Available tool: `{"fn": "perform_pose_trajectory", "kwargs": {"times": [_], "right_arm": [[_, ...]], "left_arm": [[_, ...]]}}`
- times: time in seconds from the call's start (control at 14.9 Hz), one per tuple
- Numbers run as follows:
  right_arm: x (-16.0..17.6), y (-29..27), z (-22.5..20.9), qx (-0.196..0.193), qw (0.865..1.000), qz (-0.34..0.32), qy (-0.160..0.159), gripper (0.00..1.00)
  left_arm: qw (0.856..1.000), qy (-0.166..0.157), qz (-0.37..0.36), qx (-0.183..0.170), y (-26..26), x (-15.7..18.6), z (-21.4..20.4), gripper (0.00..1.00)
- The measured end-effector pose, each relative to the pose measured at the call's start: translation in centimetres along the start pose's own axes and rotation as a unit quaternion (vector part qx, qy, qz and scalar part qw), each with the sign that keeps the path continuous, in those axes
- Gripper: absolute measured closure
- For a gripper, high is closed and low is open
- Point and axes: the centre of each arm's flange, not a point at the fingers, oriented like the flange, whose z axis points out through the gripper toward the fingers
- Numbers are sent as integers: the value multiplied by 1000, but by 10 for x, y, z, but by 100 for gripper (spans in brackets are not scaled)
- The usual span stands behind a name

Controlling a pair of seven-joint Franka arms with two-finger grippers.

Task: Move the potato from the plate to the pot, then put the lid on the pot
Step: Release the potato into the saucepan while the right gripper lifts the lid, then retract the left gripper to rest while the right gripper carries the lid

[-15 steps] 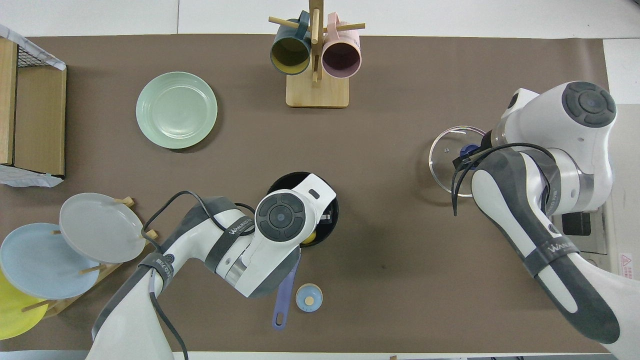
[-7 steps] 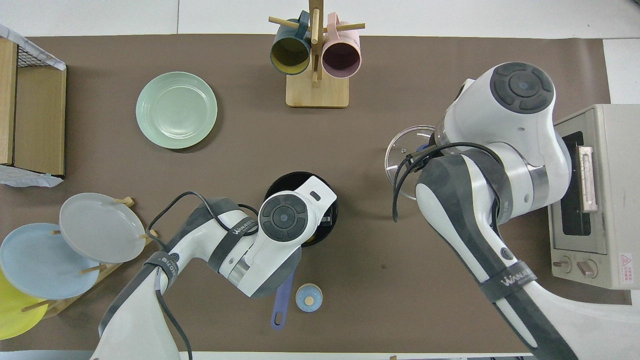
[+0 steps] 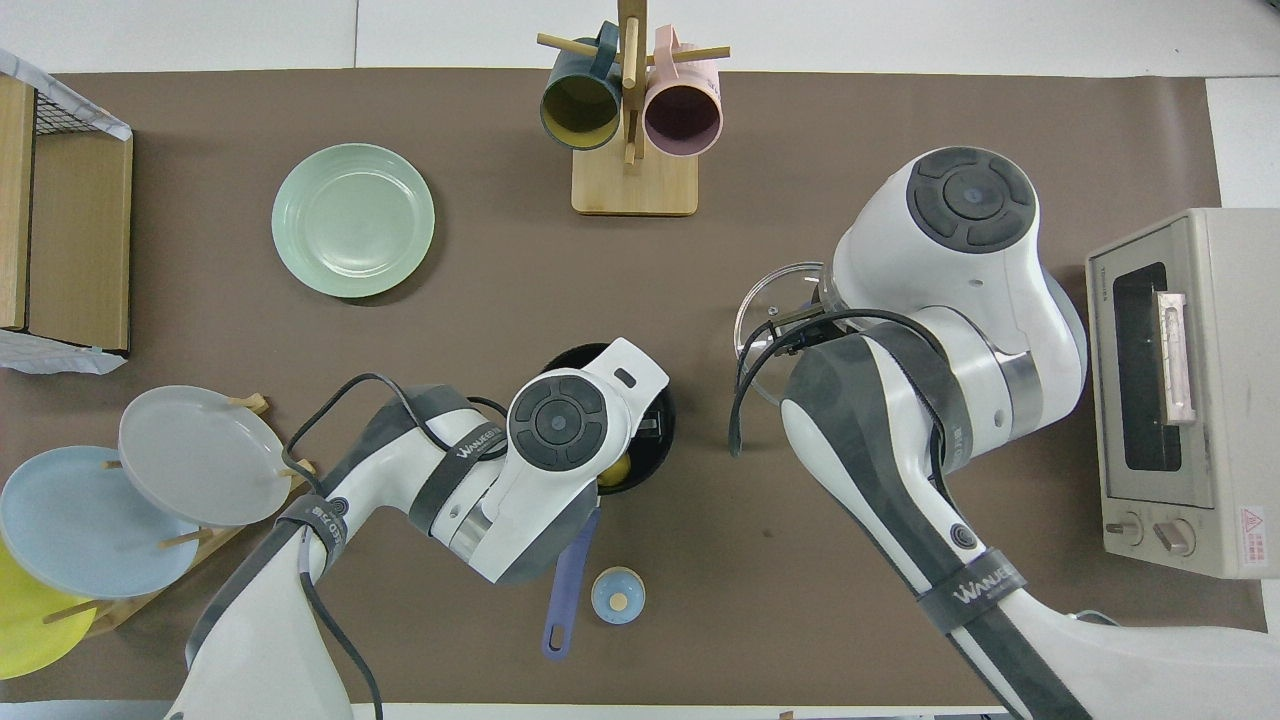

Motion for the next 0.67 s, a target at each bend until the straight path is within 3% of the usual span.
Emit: {"fn": "perform_pose_trajectory", "kwargs": {"times": [0.33, 0.67], "right_arm": [[-1, -13, 0, 0, 1000, 11, 3, 35], [-8, -88, -9, 5, 999, 41, 30, 35]], "left_arm": [[1000, -2, -24, 7, -26, 33, -88, 0], [998, 22, -52, -3, -79, 64, -199, 0]]}}
